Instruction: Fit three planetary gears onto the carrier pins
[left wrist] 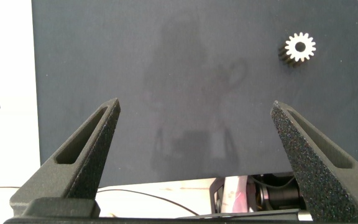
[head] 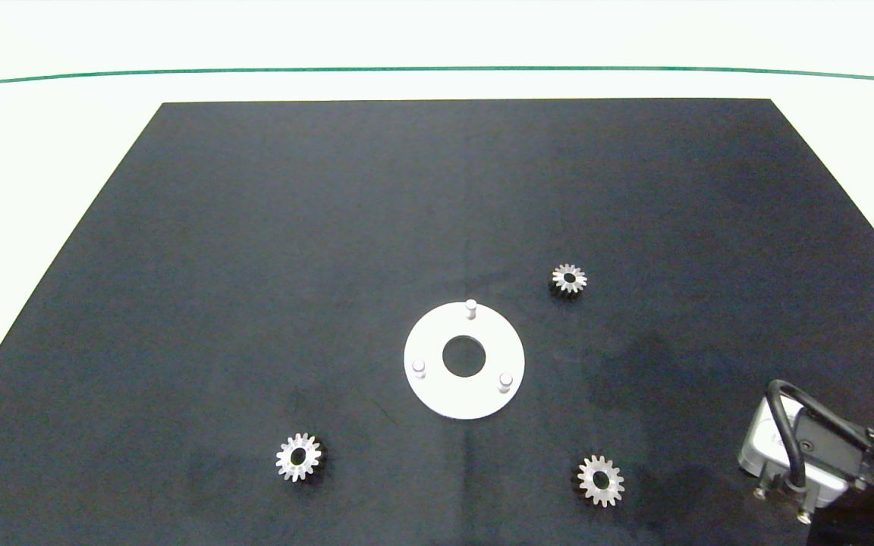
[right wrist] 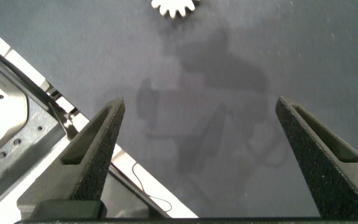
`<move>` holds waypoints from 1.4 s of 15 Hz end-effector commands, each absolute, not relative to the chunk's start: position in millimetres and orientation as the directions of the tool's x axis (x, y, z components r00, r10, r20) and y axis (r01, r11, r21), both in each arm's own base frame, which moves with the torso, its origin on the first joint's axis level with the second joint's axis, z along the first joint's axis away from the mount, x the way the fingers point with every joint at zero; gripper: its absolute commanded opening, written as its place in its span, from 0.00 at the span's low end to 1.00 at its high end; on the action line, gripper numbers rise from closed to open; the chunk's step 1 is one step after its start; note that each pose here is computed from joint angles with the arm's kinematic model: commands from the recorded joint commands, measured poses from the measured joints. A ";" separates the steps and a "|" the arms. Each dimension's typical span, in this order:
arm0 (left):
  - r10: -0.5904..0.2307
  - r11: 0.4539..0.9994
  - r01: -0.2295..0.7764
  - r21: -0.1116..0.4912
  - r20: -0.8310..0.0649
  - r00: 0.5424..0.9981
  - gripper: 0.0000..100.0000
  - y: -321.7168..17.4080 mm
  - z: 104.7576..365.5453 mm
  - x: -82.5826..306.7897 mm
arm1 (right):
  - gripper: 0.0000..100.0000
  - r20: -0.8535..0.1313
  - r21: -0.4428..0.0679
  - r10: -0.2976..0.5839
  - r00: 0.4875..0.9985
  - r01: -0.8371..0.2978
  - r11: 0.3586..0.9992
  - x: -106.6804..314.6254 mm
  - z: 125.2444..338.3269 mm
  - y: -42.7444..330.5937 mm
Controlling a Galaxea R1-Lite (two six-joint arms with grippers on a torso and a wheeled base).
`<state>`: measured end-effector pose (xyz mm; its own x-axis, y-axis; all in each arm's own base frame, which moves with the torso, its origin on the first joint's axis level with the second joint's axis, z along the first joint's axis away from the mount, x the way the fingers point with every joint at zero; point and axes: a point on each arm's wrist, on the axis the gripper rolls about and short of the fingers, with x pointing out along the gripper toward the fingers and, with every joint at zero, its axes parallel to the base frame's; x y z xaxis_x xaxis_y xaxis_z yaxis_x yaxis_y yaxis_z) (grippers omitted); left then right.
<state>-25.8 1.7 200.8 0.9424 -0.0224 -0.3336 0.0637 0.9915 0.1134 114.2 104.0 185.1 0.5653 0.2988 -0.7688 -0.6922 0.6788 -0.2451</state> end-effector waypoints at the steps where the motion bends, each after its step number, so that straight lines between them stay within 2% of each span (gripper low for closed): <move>1: -0.023 0.991 0.066 0.113 -0.341 0.940 1.00 1.6 200.8 -24.6 | 1.00 -0.783 -0.237 0.304 0.543 -0.712 0.661 123.8 176.1 118.0; 6: -0.024 0.991 0.064 0.113 -0.328 0.944 1.00 1.6 201.9 -24.5 | 1.00 -0.750 -0.227 0.355 0.558 -0.722 0.654 123.3 157.7 130.9; 10: -0.025 0.992 0.065 0.112 -0.325 0.945 1.00 1.6 202.0 -24.8 | 1.00 -0.721 -0.257 0.343 0.601 -0.693 0.674 123.0 145.8 128.9; 13: -0.025 0.992 0.064 0.111 -0.325 0.945 1.00 1.6 202.0 -24.8 | 1.00 -0.695 -0.258 0.356 0.625 -0.679 0.687 128.4 146.2 133.1; 15: -0.025 0.992 0.064 0.111 -0.322 0.946 1.00 1.6 202.5 -24.3 | 1.00 -0.710 -0.253 0.354 0.609 -0.690 0.678 130.6 142.0 137.0; 21: -0.027 0.992 0.065 0.110 -0.318 0.948 1.00 1.5 203.3 -23.4 | 1.00 -0.686 -0.254 0.367 0.629 -0.679 0.689 140.2 137.5 147.4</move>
<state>-23.6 1.5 203.5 0.9490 -0.0274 -0.3141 0.0650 0.9918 0.1099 139.3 146.0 140.1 0.6334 0.3735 -0.6777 -0.6766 0.6923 -0.2509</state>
